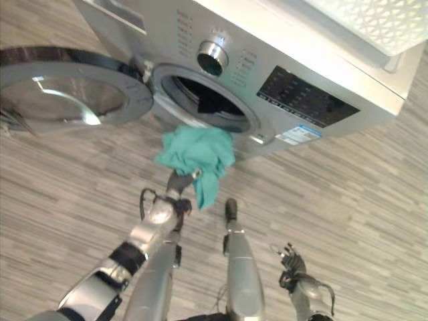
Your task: Grab the laundry basket,head to the washer,open it,put in the laundry and shut it.
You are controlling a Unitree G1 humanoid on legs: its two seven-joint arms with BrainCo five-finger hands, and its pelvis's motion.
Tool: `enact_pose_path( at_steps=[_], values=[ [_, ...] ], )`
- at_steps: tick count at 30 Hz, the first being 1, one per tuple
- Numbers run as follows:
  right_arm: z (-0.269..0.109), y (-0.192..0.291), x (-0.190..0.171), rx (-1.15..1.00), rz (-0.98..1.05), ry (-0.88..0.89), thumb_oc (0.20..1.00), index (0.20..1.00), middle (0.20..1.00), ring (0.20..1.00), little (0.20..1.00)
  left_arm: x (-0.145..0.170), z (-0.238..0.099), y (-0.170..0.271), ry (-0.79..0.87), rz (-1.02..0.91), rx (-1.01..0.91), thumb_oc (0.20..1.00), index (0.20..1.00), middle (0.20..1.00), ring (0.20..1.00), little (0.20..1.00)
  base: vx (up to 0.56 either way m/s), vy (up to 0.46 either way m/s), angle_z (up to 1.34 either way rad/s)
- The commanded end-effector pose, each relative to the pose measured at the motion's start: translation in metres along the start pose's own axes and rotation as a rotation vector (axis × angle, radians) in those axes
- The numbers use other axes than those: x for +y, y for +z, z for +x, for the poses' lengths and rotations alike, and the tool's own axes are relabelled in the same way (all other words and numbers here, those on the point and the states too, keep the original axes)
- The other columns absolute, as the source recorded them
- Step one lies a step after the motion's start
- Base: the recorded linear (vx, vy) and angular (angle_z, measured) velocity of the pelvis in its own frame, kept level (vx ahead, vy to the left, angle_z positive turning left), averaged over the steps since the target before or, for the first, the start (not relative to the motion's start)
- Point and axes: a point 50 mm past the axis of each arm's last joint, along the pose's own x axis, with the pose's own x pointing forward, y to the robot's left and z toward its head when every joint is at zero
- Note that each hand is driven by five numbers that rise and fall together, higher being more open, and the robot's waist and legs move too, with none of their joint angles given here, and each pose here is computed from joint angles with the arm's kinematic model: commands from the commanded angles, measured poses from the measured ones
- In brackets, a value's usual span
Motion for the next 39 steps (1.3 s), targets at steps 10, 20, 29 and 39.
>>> enact_pose_path(
  at_steps=[10, 20, 29, 39],
  values=[
    [-0.01, 0.015, 0.015, -0.111, 0.015, 0.12, 1.0, 1.0, 1.0, 1.0, 1.0, -0.012, 0.061, 0.131, 0.062, -0.124, -0.297, 0.2, 0.2, 0.2, 0.2, 0.2, -0.01, -0.117, 0.04],
    [-0.017, 0.047, 0.025, -0.223, -0.022, 0.247, 1.0, 1.0, 1.0, 1.0, 1.0, 0.04, 0.072, 0.271, 0.205, -0.153, -0.486, 0.2, 0.2, 0.2, 0.2, 0.2, 0.04, -0.098, -0.12],
    [-0.02, 0.058, -0.003, -0.237, -0.04, 0.172, 1.0, 1.0, 1.0, 1.0, 1.0, -0.047, 0.051, 0.295, -0.233, -0.486, -0.591, 1.0, 1.0, 1.0, 1.0, 1.0, 0.05, -0.035, -0.05],
    [-0.02, 0.062, -0.039, -0.156, -0.178, 0.158, 1.0, 1.0, 1.0, 1.0, 1.0, 0.016, 0.084, 0.254, -0.021, 1.099, -0.224, 1.0, 1.0, 1.0, 1.0, 1.0, -0.02, 0.028, 0.01]
  ],
)
